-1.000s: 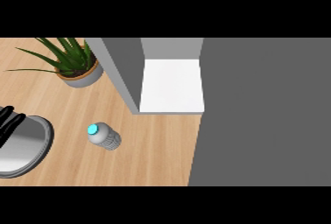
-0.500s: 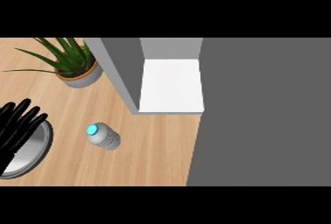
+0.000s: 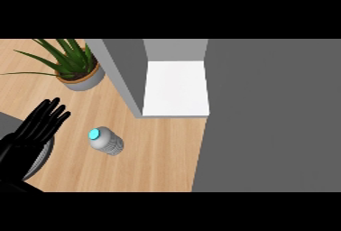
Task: Pick up the bottled water, place it into the cabinet and close the cabinet
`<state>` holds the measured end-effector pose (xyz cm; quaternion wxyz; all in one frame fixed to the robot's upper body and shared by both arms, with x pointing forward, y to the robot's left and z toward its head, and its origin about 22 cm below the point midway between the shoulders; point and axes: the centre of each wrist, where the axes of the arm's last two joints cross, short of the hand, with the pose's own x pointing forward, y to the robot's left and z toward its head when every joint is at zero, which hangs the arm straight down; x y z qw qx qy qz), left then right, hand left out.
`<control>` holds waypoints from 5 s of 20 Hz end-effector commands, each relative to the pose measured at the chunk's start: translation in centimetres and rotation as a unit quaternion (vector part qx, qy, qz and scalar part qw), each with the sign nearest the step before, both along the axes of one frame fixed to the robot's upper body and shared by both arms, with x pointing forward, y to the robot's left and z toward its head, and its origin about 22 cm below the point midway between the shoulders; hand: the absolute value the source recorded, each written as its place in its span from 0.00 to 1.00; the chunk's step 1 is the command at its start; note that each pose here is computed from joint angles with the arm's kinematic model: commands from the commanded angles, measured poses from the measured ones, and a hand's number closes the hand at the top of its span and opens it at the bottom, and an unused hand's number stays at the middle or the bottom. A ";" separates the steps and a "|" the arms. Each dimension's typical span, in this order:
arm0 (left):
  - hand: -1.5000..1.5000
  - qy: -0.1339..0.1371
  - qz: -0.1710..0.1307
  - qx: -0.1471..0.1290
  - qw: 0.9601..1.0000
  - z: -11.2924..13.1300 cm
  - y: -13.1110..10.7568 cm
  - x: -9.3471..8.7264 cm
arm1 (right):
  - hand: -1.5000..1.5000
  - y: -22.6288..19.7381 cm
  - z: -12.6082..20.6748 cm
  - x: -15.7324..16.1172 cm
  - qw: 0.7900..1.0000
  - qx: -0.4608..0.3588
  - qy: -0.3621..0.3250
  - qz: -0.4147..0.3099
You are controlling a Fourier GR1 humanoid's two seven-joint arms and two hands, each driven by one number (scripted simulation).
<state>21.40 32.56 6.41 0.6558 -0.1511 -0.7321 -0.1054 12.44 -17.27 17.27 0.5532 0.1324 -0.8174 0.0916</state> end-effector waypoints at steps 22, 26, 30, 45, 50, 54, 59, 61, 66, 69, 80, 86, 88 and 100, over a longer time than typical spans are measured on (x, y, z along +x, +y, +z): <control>0.00 0.080 -0.003 0.006 0.997 -16.6 0.4 4.0 | 0.00 -0.2 1.6 -1.0 0.999 -0.033 -0.027 -0.025; 0.00 0.083 0.006 0.005 0.997 -17.8 1.3 3.8 | 0.00 -0.1 1.9 -2.2 0.999 -0.024 -0.020 -0.032; 0.00 0.078 0.008 0.004 0.997 -19.3 1.1 3.5 | 0.00 -0.4 1.6 -2.3 0.999 -0.021 -0.031 -0.023; 1.00 0.045 0.032 -0.054 0.997 -20.2 -2.0 6.0 | 0.00 -0.8 1.7 -2.0 0.999 -0.035 -0.035 -0.023; 1.00 0.052 -0.012 -0.077 0.996 -20.3 -3.3 6.3 | 0.00 -0.1 1.0 -1.5 0.999 -0.019 -0.024 -0.027; 1.00 -0.042 -0.051 0.018 0.998 -18.5 -5.4 8.5 | 0.00 -0.2 1.3 -1.1 0.999 -0.025 -0.027 -0.031; 1.00 -0.070 0.070 0.035 0.994 -19.5 -7.7 7.8 | 0.00 -0.9 1.5 -2.1 0.999 -0.031 -0.023 -0.035; 1.00 -0.076 0.132 0.050 0.987 -20.5 -8.8 6.9 | 0.00 0.2 1.4 -1.9 0.999 -0.024 -0.022 -0.029; 1.00 -0.119 0.145 0.021 0.982 -18.5 -11.0 8.7 | 0.00 -0.1 1.1 -0.8 0.999 -0.020 -0.022 -0.045; 1.00 -0.112 0.139 -0.010 0.984 -19.4 -12.4 6.7 | 0.00 -0.6 1.0 -1.5 0.999 -0.025 -0.017 -0.033; 1.00 -0.083 0.114 -0.088 0.986 -11.2 -18.3 8.5 | 0.00 0.2 0.8 -2.5 0.999 -0.016 -0.019 -0.035; 1.00 -0.074 0.118 -0.080 0.987 -7.3 -22.1 9.2 | 0.00 -0.4 0.2 -1.4 0.999 -0.005 -0.020 -0.035; 1.00 -0.077 0.127 -0.066 0.987 -6.7 -22.8 11.2 | 0.00 -0.9 1.5 -3.2 0.999 -0.009 -0.016 -0.031; 1.00 -0.048 0.157 -0.022 0.986 -2.4 -25.9 15.0 | 0.00 -1.3 1.1 -3.5 0.999 0.000 -0.019 -0.037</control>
